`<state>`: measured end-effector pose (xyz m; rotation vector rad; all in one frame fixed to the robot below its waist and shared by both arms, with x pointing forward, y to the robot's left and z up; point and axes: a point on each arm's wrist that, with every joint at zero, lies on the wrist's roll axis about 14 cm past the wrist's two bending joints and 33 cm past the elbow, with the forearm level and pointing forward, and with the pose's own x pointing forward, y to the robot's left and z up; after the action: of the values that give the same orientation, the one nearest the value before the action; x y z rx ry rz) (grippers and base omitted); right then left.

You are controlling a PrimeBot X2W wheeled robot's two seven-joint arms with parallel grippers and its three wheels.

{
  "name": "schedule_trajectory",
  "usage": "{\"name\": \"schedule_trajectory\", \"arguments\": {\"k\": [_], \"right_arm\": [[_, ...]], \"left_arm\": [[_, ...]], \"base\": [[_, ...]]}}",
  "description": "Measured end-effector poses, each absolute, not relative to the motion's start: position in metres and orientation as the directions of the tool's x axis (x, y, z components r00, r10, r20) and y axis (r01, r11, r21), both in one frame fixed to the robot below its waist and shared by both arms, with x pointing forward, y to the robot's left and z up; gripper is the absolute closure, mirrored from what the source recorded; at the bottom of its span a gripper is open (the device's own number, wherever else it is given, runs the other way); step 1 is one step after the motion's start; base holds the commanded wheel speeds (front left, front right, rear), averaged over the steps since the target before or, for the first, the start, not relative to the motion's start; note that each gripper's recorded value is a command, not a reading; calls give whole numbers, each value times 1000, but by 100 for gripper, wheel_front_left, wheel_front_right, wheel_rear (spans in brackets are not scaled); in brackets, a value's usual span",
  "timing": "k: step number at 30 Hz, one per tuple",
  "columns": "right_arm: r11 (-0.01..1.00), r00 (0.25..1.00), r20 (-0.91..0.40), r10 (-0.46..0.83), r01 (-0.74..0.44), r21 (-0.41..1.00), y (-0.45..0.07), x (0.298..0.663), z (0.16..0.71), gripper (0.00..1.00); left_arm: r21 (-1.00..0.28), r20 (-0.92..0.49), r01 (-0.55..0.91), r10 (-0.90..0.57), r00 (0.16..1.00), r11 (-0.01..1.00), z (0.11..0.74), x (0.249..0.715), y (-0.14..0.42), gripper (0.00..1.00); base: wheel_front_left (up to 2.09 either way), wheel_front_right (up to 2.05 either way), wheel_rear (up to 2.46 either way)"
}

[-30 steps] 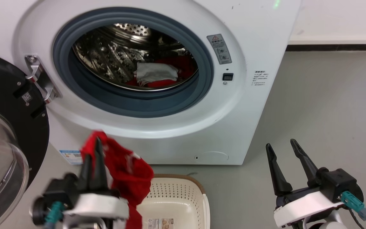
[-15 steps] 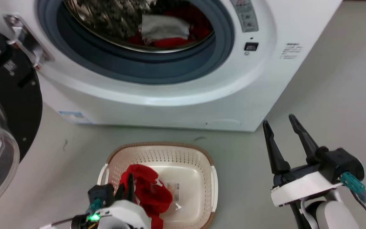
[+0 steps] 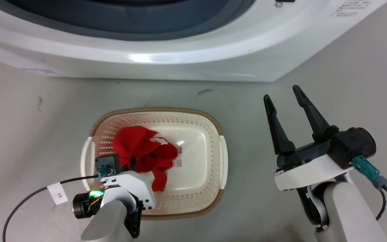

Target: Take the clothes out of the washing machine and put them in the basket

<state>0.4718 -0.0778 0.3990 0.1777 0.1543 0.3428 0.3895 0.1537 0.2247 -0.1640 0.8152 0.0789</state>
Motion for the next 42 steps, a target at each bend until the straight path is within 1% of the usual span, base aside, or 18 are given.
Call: {"name": "schedule_trajectory", "arguments": {"k": [6, 7, 8, 9, 10, 11, 12, 19, 27, 34, 35, 36, 42], "right_arm": [[936, 926, -191, 324, -285, 208, -88, 472, 364, 0], [940, 927, -205, 314, -273, 205, -93, 473, 356, 0], [942, 927, -213, 308, -267, 202, -95, 473, 352, 0], [944, 927, -220, 303, -261, 200, -97, 473, 349, 0], [946, 927, -226, 299, -257, 198, -99, 472, 346, 0], [948, 927, -232, 295, -253, 196, -101, 472, 344, 0], [949, 927, -236, 292, -250, 193, -102, 471, 344, 0], [956, 940, -207, 270, -236, 174, -110, 466, 365, 0], [970, 964, -142, 224, -206, 133, -125, 437, 411, 0], [977, 978, -56, 200, -194, 88, -134, 418, 457, 0], [977, 979, -45, 198, -194, 83, -134, 416, 462, 0], [978, 980, -29, 196, -194, 76, -135, 412, 470, 0], [980, 982, 11, 190, -191, 59, -137, 407, 489, 0]], "left_arm": [[-78, -839, -160, 22, 543, 984, 176, 365, 153, 100], [-75, -860, -164, 19, 509, 984, 165, 360, 151, 100], [-75, -867, -171, 20, 497, 982, 160, 359, 151, 100], [-76, -875, -171, 17, 485, 982, 157, 357, 150, 84], [-75, -881, -174, 17, 474, 982, 154, 355, 149, 57], [-73, -884, -174, 16, 467, 982, 152, 354, 148, 25], [-75, -885, -173, 14, 465, 982, 152, 354, 148, 0], [-96, -852, -178, 12, 524, 979, 177, 358, 153, 0], [-124, -737, -156, 14, 676, 980, 238, 361, 159, 0], [-159, -530, -100, 0, 848, 982, 313, 386, 157, 0], [-161, -495, -94, 2, 869, 982, 324, 390, 158, 0], [-157, -420, -73, 0, 908, 985, 348, 398, 159, 0], [-144, -209, -10, -21, 978, 989, 415, 413, 155, 0]], "base": [[0, 0, 0], [0, 0, 0], [0, 0, 0], [0, 0, 0], [0, 0, 0], [0, 0, 0], [0, 0, 0], [0, 0, 0], [0, 0, 0], [0, 0, 0], [0, 0, 0], [0, 0, 0], [0, 0, 0]]}}
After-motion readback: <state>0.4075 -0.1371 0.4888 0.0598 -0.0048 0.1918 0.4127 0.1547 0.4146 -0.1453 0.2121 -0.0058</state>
